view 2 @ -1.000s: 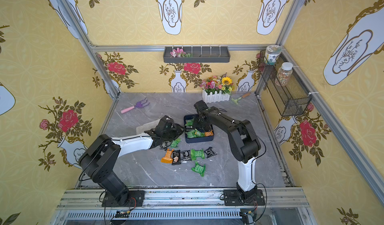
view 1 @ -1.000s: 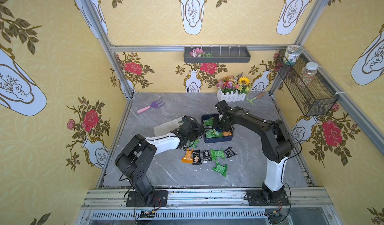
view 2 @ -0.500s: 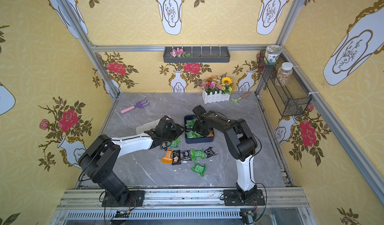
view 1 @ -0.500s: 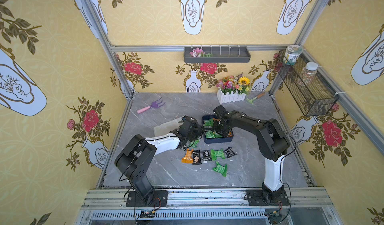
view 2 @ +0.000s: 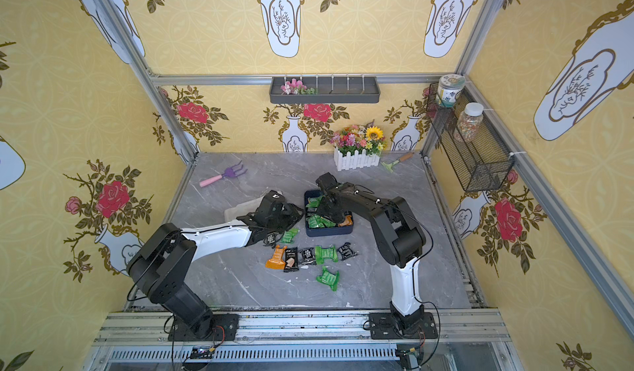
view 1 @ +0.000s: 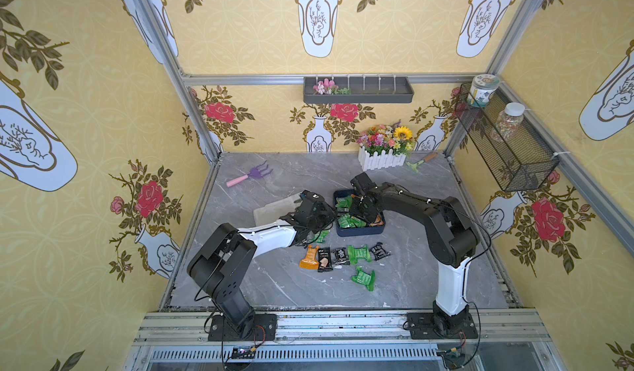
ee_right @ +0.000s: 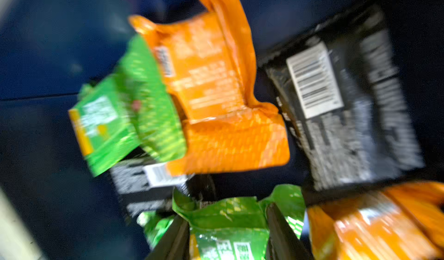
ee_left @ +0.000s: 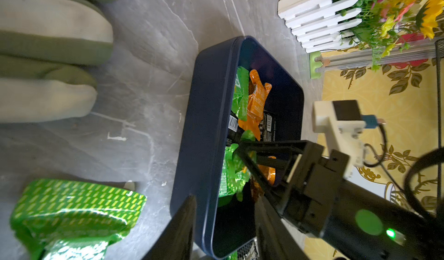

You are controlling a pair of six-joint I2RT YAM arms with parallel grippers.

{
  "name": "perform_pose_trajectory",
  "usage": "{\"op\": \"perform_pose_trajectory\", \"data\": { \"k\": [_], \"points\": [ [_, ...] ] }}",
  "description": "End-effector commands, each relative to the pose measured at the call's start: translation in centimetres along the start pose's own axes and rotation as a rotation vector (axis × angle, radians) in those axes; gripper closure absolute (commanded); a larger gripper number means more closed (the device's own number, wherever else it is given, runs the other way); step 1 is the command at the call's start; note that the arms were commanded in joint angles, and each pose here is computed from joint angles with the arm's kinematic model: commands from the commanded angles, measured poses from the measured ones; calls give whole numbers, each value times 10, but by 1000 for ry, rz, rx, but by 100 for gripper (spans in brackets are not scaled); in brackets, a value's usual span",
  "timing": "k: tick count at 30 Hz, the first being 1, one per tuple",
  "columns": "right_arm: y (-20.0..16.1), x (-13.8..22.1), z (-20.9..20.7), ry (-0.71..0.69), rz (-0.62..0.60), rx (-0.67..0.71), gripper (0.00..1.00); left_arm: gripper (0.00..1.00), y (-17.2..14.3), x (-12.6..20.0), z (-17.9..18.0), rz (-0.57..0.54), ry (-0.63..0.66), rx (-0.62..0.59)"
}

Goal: Take the cookies out of the storage box
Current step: Pick up the cookie from the storage box.

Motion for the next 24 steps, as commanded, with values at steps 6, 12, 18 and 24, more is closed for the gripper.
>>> {"op": "perform_pose_trajectory", "data": {
  "k": [6,12,18,24],
  "points": [
    [15,29,0,-35,-98,67,61,55,2,0,-1,-15,-9,-3],
    [14,39,2,-32,-107,84,62,55,2,1,-1,-16,-10,-2],
    [10,73,3,-45,-140,119,63,55,3,3,-2,-22,-14,-6],
    [-19,106,-35,-137,-113,179,63,55,3,6,-5,-23,-24,-19]
  ]
}}
Point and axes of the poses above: each gripper's point midway between its finger pads, its own x axis back along the fingers, its own z axis along the line the jaws close on, y = z × x, the point moved 4 cm from there along x, back along the fingers, and after that the axes turned 11 degrees about x, right-handed, at the moved point
